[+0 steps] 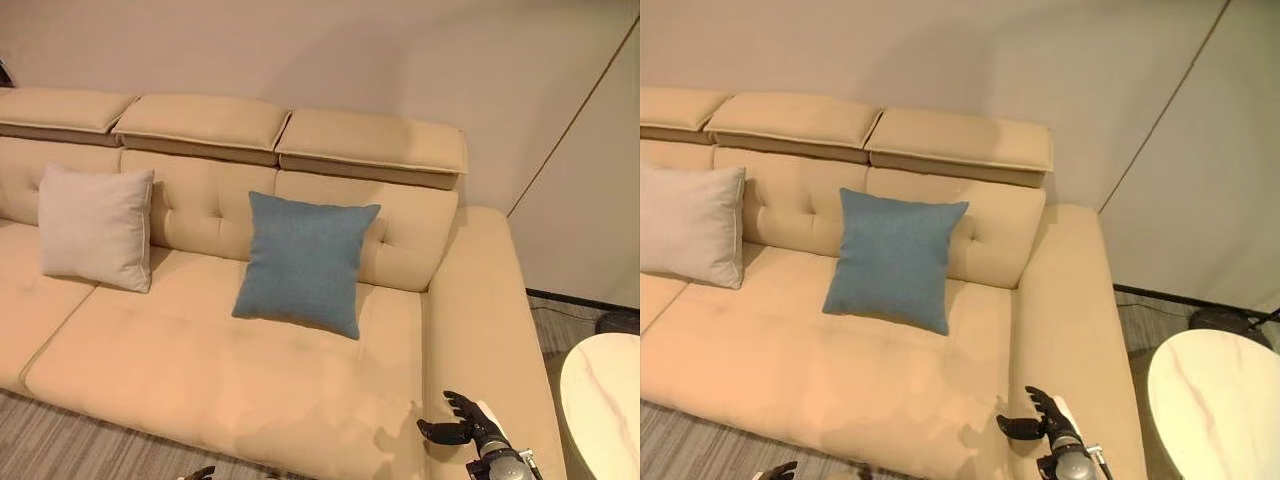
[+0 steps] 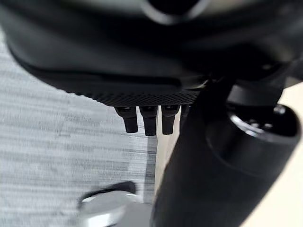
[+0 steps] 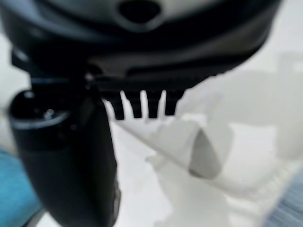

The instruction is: Pick up all the scattered cushions and arrange them neatly on the sofa.

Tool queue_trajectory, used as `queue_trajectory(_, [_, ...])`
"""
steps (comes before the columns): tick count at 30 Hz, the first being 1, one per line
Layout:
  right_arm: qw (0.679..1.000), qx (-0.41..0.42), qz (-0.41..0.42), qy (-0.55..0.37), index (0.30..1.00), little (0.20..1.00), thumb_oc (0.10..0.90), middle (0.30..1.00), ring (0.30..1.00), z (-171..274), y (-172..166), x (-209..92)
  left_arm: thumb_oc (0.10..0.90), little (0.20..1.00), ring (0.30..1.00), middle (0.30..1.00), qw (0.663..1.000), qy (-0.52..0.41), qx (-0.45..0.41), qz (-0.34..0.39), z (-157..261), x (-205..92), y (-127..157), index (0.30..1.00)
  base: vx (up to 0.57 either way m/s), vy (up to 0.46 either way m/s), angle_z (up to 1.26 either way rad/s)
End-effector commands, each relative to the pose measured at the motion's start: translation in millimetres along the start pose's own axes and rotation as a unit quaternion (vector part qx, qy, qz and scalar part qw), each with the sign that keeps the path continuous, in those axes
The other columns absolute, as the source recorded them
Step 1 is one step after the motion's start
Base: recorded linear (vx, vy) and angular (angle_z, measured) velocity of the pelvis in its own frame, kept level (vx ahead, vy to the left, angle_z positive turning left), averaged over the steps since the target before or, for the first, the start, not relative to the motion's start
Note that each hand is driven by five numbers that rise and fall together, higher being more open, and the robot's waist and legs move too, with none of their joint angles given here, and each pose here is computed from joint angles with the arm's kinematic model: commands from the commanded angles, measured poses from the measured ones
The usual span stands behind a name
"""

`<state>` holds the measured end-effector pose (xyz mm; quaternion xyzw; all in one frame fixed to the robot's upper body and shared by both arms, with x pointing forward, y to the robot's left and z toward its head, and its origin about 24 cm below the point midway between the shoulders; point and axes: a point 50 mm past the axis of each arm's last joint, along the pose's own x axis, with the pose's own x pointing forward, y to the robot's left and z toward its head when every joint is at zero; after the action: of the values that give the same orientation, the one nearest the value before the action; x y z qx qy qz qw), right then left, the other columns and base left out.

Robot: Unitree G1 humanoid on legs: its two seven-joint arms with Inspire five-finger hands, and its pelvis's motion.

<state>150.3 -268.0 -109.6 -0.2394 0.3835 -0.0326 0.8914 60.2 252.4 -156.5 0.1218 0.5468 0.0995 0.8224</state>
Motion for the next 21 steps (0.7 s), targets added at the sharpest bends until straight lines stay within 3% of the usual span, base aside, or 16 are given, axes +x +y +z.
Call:
queue_trajectory(1, [0.998,-0.004,-0.033,-0.051,0.9,0.9,0.8,0.9,0.9,31.7,-15.3,12.1,0.8,0.9,0.9,0.9,0.998,-0.067,-0.007,0.004,33.0,3.8,1.9,0.9,-0.1,0.113,0.22])
queue_trajectory(11, [0.999,-0.014,-0.031,-0.006,0.9,0.9,0.8,0.9,0.9,32.2,-3.6,22.5,0.8,0.9,0.9,0.9,0.999,-0.051,0.006,0.014,37.2,8.3,3.4,0.9,-0.22,0.181,-0.22])
queue_trajectory(14, [1.0,-0.013,-0.028,0.006,0.9,0.9,0.8,0.9,0.9,27.3,-0.1,21.9,0.8,0.9,0.9,0.9,0.997,-0.06,0.04,0.017,45.2,9.7,7.3,0.9,-0.29,0.077,-0.19])
queue_trajectory(21, [0.999,-0.003,-0.017,0.029,0.9,0.9,0.8,0.9,0.9,14.2,10.3,17.9,0.8,0.9,0.9,0.9,0.998,-0.045,0.03,0.018,37.2,9.0,5.7,0.9,-0.12,-0.05,-0.21])
